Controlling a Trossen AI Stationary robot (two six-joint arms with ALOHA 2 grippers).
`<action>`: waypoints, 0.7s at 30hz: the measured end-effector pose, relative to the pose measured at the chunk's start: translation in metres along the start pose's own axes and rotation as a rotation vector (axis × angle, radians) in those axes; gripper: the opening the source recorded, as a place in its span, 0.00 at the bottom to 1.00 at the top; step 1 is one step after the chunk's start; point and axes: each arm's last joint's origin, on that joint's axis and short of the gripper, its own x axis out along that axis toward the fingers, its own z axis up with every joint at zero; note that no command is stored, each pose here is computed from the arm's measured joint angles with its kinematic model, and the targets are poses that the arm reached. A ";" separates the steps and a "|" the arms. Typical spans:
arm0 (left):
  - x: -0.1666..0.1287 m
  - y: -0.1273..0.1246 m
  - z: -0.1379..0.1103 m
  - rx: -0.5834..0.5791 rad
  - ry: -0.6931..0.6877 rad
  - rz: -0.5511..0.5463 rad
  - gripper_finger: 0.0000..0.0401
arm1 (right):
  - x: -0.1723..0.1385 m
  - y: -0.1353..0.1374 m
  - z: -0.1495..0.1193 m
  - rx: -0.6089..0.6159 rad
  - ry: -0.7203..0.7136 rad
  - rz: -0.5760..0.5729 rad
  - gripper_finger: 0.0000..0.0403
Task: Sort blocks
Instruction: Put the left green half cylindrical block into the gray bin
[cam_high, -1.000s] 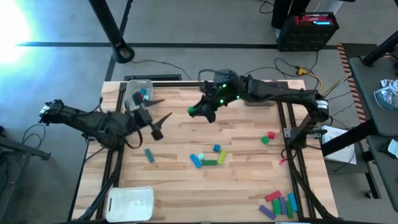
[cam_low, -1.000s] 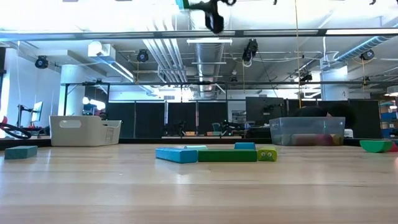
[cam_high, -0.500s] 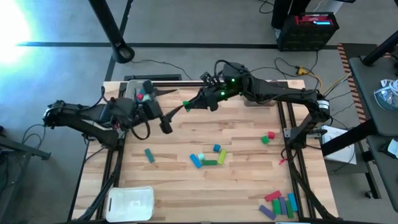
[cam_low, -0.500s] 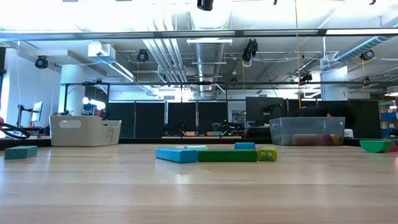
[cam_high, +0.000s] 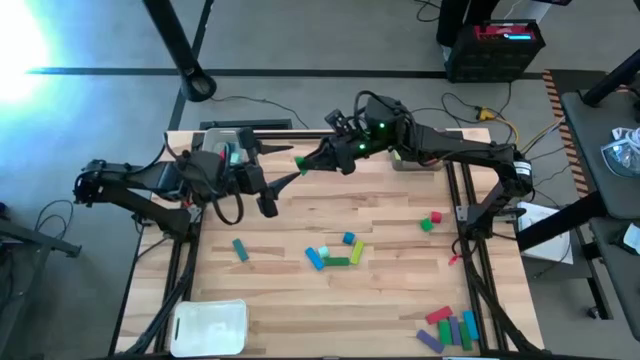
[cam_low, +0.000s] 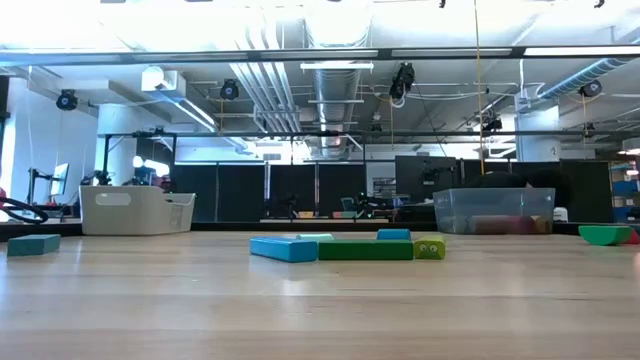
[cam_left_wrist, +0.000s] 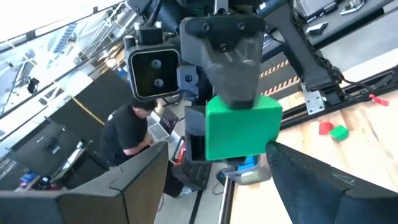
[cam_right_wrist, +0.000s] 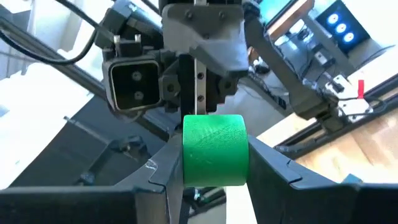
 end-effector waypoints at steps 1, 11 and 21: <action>0.000 0.000 0.000 0.004 -0.004 -0.005 0.65 | 0.000 0.000 0.000 0.000 -0.011 -0.008 0.31; 0.006 -0.003 0.007 0.003 -0.028 0.001 0.65 | 0.000 -0.003 0.003 -0.002 -0.085 -0.066 0.31; 0.007 0.000 0.009 0.025 -0.027 0.014 0.61 | 0.001 0.000 0.004 -0.011 -0.094 -0.031 0.31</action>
